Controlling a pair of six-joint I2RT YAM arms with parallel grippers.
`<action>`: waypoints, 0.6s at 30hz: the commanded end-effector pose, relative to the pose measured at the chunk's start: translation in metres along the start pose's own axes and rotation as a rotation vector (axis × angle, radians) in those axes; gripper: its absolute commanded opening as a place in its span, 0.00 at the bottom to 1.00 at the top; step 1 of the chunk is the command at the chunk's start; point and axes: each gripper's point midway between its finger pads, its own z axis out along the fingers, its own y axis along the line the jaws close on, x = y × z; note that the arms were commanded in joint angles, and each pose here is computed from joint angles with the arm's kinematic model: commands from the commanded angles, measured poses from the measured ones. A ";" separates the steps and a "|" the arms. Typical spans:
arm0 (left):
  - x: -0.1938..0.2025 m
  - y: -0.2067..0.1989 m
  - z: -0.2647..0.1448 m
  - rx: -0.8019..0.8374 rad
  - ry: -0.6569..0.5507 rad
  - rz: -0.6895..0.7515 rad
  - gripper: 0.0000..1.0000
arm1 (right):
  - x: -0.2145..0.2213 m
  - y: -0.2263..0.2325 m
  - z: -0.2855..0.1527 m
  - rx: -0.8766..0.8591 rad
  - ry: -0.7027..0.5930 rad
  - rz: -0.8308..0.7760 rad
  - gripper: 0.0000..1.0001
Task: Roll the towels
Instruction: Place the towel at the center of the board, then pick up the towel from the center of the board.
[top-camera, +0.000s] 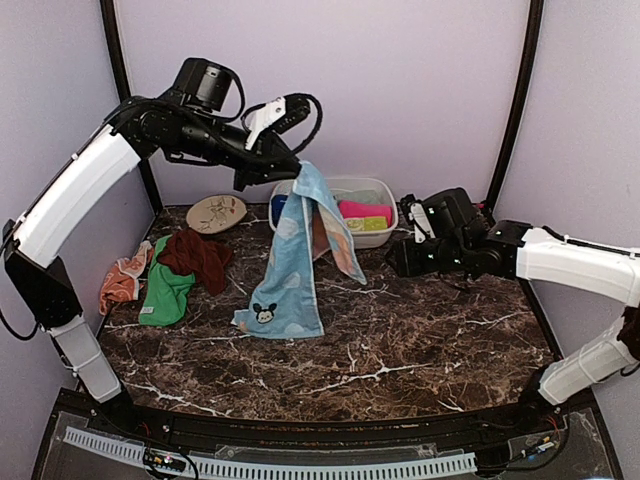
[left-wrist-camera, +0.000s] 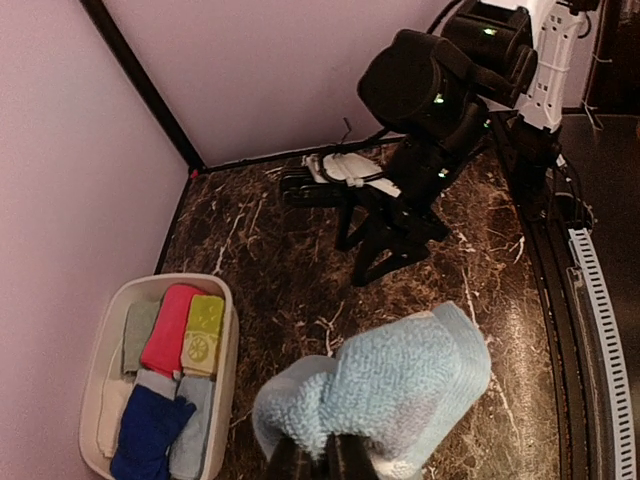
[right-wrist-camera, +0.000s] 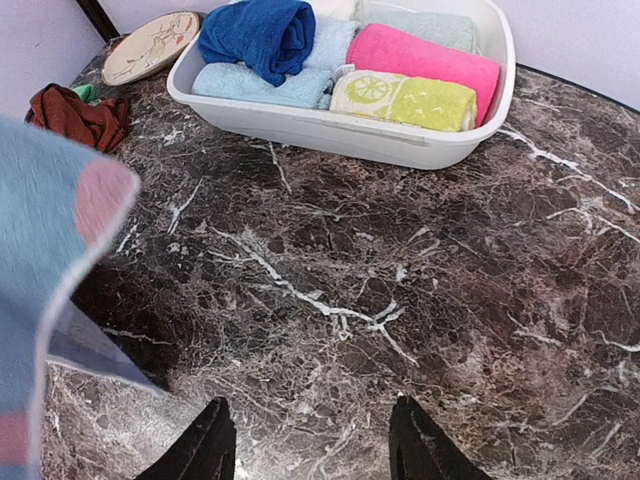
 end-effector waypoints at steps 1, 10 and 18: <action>0.008 -0.035 0.036 0.100 0.045 0.048 0.45 | -0.009 -0.010 -0.018 0.056 -0.047 0.016 0.52; 0.116 -0.069 0.085 0.226 0.333 -0.066 0.81 | -0.002 -0.044 -0.042 0.169 -0.080 0.059 0.53; 0.265 -0.021 0.062 0.064 0.605 -0.309 0.68 | 0.026 -0.048 -0.021 0.169 0.030 0.035 0.53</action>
